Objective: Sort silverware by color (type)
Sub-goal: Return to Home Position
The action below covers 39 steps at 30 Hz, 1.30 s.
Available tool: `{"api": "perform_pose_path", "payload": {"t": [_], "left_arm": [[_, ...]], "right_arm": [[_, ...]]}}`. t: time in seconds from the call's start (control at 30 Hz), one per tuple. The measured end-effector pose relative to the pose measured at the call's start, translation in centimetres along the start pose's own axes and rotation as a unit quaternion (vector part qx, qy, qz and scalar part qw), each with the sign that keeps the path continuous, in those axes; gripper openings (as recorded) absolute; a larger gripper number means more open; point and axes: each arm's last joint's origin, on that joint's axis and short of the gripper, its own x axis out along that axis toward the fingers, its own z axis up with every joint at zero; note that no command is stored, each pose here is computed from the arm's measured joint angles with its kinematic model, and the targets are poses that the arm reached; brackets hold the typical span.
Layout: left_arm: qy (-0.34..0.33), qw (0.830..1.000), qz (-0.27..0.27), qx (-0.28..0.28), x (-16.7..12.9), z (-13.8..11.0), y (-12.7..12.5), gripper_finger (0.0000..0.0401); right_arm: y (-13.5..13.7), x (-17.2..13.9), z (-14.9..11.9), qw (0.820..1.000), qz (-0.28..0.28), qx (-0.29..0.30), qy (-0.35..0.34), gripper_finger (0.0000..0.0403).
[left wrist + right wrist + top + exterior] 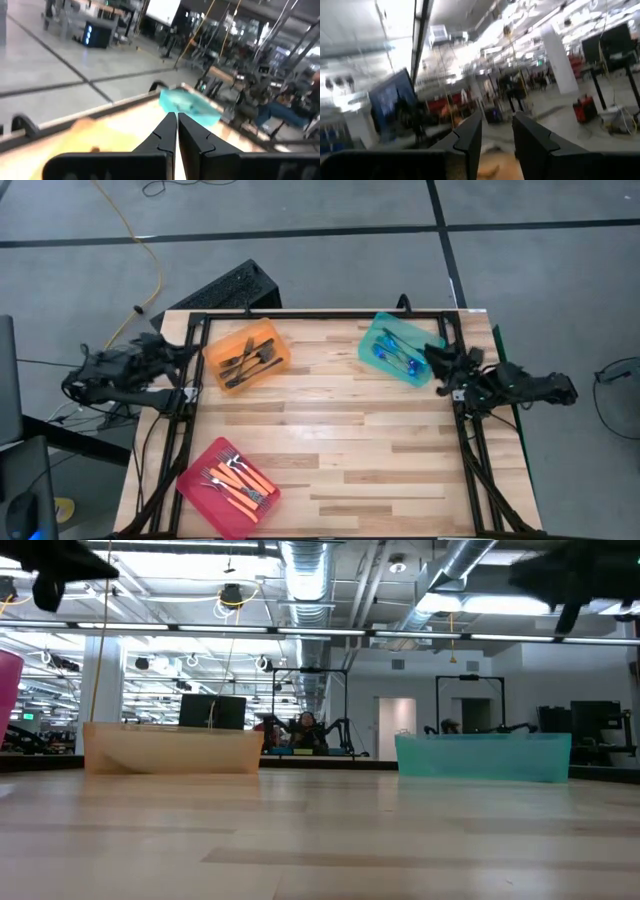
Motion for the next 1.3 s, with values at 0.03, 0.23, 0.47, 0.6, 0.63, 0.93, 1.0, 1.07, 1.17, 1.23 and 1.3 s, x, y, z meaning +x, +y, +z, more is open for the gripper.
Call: {"api": "perform_pose_path", "payload": {"t": [0.03,0.23,0.47,0.6,0.63,0.93,1.0,1.07,1.17,1.23,1.3], "left_arm": [[0.01,1.0,0.001,0.001,0.4,-0.6,-0.1,0.0],[0.063,0.997,-0.033,0.016,2.2,-3.7,-0.6,0.0],[0.036,0.995,-0.074,0.049,3.4,-4.6,-1.4,0.0],[0.056,0.994,-0.083,0.042,4.5,-6.8,-1.5,0.0],[0.063,0.994,-0.084,0.038,4.8,-7.4,-1.4,0.0],[0.06,0.979,-0.196,0.005,6.9,-11.4,-2.1,0.0],[0.083,0.971,-0.225,0.006,7.1,-12.6,-2.0,0.0],[0.086,0.964,-0.251,0.005,7.3,-13.3,-2.0,0.0],[0.091,0.956,-0.277,0.029,7.4,-13.5,-2.2,0.0],[0.089,0.955,-0.279,0.039,7.4,-13.5,-2.2,0.0],[0.085,0.954,-0.283,0.048,7.3,-13.5,-2.2,0.0]], "right_arm": [[-0.1,-0.1,-0.8,1.0,0.001,-0.006,0.009,0.0134],[-0.4,-0.6,-3.8,0.999,0.02,-0.035,0.03,0.0134],[-0.5,-0.8,-4.8,0.995,0.018,-0.064,0.075,0.0134],[-0.5,-0.8,-5.1,0.994,0.016,-0.066,0.088,0.0134],[-0.5,-0.8,-5.1,0.994,0.016,-0.065,0.088,0.0134],[-0.6,-0.8,-5.2,0.993,0.015,-0.068,0.093,0.0134],[-0.6,-0.8,-5.3,0.993,0.014,-0.071,0.097,0.0134],[-0.6,-0.9,-5.6,0.991,0.013,-0.081,0.11,0.0134],[-0.9,-1.1,-6.3,0.985,0.008,-0.09,0.144,0.0134],[-1.0,-1.2,-6.8,0.983,0.002,-0.079,0.164,0.0134],[-1.0,-1.2,-6.9,0.984,-0.003,-0.062,0.17,0.0134]]}}
